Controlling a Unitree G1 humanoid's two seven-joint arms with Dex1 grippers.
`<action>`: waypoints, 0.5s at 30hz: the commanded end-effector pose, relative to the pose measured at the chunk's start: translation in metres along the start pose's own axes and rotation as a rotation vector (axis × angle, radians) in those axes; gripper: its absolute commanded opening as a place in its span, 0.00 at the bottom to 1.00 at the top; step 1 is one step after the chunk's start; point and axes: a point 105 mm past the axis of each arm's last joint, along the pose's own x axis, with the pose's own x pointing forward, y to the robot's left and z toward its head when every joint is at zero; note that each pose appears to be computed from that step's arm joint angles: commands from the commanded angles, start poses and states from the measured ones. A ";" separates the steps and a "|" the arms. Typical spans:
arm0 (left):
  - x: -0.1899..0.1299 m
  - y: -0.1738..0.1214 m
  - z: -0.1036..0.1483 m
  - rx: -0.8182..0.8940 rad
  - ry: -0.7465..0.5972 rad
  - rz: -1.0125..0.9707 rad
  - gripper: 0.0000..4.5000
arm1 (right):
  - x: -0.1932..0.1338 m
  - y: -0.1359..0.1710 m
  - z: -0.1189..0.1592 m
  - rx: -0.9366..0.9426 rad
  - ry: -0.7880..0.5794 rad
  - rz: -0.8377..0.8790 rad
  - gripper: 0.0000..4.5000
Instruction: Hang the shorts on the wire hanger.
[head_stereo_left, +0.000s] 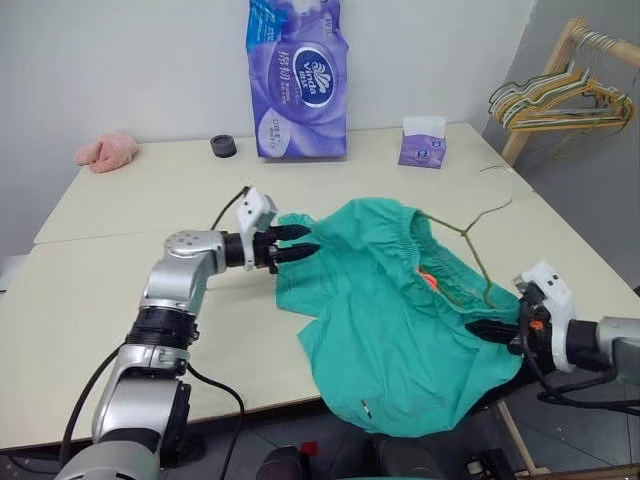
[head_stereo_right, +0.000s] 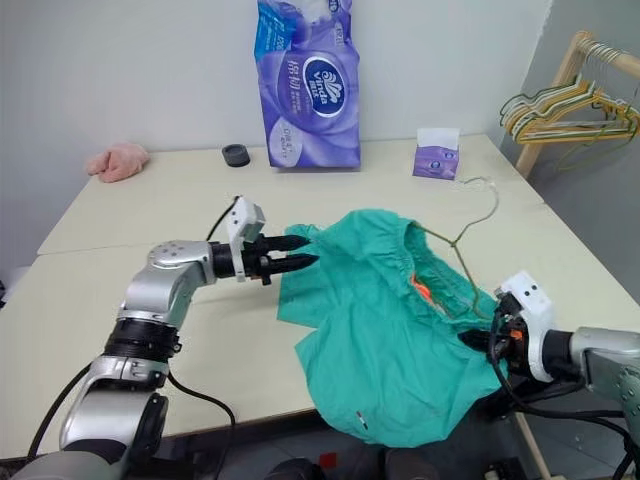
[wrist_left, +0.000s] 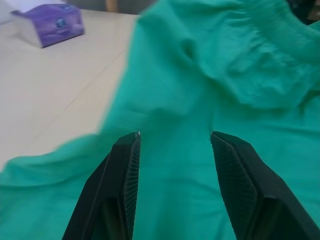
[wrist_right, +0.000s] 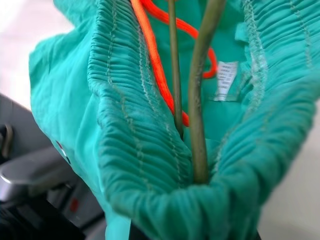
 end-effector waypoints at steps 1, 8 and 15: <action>0.027 -0.027 0.027 0.072 -0.039 -0.097 0.52 | -0.023 -0.018 0.003 0.066 -0.113 -0.175 0.00; 0.079 -0.072 0.070 0.138 -0.144 -0.253 0.52 | -0.062 -0.048 0.007 0.191 -0.322 -0.474 0.00; 0.111 -0.101 0.099 0.175 -0.230 -0.340 0.52 | -0.103 -0.077 0.014 0.334 -0.487 -0.795 0.00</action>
